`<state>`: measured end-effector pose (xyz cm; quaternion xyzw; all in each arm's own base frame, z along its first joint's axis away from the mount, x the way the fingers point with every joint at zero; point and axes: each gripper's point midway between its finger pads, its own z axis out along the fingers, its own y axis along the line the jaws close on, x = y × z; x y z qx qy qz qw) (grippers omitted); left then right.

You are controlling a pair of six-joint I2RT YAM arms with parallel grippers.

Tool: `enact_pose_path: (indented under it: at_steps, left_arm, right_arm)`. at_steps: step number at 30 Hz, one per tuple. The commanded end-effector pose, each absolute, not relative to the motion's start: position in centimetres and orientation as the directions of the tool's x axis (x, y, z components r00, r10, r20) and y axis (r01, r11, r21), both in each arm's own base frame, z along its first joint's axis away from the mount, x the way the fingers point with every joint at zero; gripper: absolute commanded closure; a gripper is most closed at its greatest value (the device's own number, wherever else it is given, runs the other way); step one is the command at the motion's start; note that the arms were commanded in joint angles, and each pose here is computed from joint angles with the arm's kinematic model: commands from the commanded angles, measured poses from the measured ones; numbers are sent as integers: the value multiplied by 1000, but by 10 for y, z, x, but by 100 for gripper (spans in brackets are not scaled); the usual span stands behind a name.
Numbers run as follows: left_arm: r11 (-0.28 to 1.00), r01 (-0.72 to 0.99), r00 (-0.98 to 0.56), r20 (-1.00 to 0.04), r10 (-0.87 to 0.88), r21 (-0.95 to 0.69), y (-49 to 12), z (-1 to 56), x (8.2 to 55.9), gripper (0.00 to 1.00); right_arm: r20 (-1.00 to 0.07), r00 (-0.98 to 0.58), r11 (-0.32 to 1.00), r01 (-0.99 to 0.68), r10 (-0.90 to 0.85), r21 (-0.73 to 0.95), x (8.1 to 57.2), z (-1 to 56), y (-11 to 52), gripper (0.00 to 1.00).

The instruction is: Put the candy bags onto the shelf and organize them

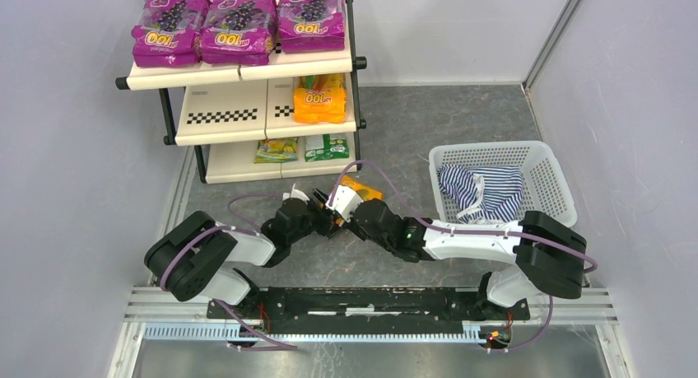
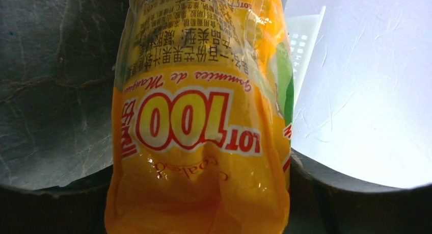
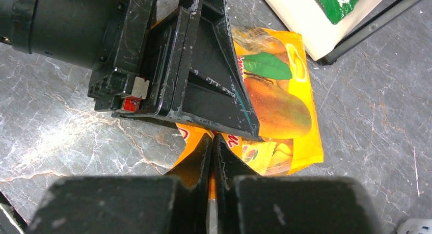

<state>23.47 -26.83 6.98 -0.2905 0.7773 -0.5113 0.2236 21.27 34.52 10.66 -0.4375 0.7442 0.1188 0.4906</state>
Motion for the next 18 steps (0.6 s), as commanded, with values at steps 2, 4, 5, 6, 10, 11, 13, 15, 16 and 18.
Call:
enact_pose_path:
  at_steps: [2, 4, 5, 6, 10, 11, 13, 15, 16, 18]
  left_arm:
    - [234, -180, -682, -50, -730, -956, -266, 94, 247, 32]
    - [235, -176, -682, -53, -730, -956, -265, 95, 246, 35]
    - [234, -177, -681, -53, -731, -956, -263, 95, 245, 37]
    - [235, -178, -680, -53, -731, -956, -262, 95, 243, 38]
    - [229, -173, -679, -52, -732, -958, -255, 97, 237, 43]
    - [225, -168, -681, -52, -730, -960, -254, 99, 235, 44]
    - [215, -157, -685, -51, -727, -964, -253, 105, 233, 45]
    - [205, -140, -687, -54, -724, -969, -251, 114, 231, 45]
    - [203, -130, -686, -59, -725, -970, -250, 119, 232, 46]
    - [202, -112, -687, -72, -724, -973, -248, 128, 230, 46]
  right_arm:
    - [-919, -83, 602, -777, -387, -183, 213, 159, 370, 86]
    - [-919, -78, 601, -777, -387, -188, 212, 161, 367, 76]
    - [-920, -73, 603, -774, -386, -191, 213, 164, 365, 70]
    - [-920, -69, 605, -772, -386, -196, 212, 165, 362, 63]
    - [-927, -41, 639, -736, -372, -223, 215, 182, 344, 40]
    - [-929, -35, 652, -723, -368, -230, 216, 186, 338, 37]
    - [-932, -20, 674, -696, -363, -248, 219, 195, 327, 34]
    - [-934, -8, 700, -665, -357, -261, 222, 204, 316, 33]
    - [-936, -3, 713, -649, -351, -265, 224, 208, 310, 32]
    - [-939, 4, 737, -618, -344, -273, 227, 215, 299, 31]
